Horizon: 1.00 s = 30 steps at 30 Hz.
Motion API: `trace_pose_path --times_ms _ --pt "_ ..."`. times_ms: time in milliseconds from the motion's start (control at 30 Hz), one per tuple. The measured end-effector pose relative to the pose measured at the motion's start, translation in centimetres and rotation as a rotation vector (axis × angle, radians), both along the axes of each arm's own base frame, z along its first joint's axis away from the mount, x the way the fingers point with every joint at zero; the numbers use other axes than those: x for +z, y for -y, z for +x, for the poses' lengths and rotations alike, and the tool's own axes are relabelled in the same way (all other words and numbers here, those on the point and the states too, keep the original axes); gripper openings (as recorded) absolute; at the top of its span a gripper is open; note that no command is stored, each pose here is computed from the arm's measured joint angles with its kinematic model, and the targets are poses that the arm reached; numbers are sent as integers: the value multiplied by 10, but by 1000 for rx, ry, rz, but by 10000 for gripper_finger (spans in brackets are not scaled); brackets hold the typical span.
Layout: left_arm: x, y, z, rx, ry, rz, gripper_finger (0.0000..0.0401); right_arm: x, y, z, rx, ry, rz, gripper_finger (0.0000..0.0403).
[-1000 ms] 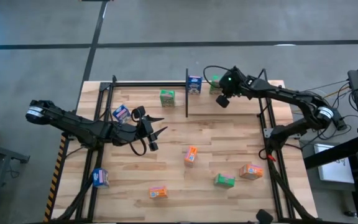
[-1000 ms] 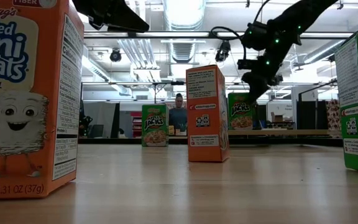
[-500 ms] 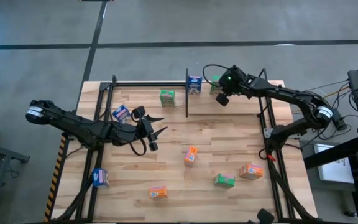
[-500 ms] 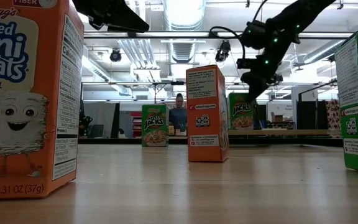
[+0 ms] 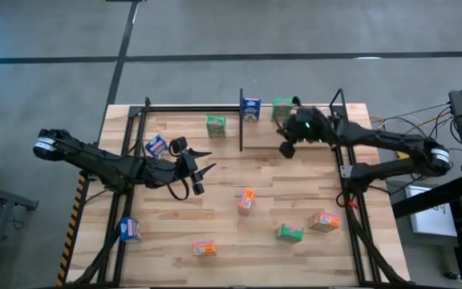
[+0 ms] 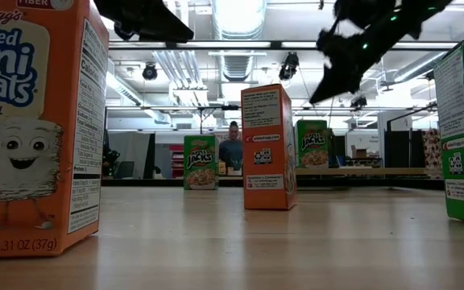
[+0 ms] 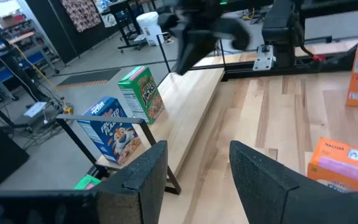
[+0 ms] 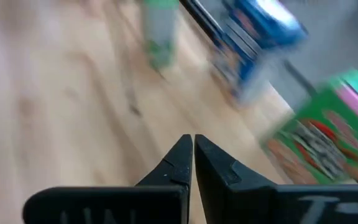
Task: Stack cereal on shelf
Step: Put the center orange cereal box on the shelf
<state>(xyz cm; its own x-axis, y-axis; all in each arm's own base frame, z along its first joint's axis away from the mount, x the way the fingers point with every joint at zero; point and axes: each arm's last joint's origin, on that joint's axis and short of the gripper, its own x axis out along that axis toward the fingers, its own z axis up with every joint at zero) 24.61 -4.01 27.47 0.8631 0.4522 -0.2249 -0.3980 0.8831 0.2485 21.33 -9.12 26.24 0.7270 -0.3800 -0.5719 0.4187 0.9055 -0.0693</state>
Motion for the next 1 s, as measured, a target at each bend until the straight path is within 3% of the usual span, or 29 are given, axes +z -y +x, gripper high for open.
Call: trace_pose_path --times_ms 167,333,567,767,867,1000 --pt "0 0 0 19 39 -67 157 -8 -37 -3 147 212 -62 9" --pt "4 0 1 31 71 -119 157 -19 -59 -8 243 323 -80 9" --pt "2 5 2 -40 75 -185 157 -25 -80 -7 348 316 -60 9" --pt "-3 10 5 -63 60 -217 157 -8 -97 -1 439 325 -41 12" --pt "-9 12 6 -62 26 -223 157 0 -101 2 463 253 -22 33" --pt "-13 13 8 -70 6 -201 157 12 -101 9 469 167 -14 89"
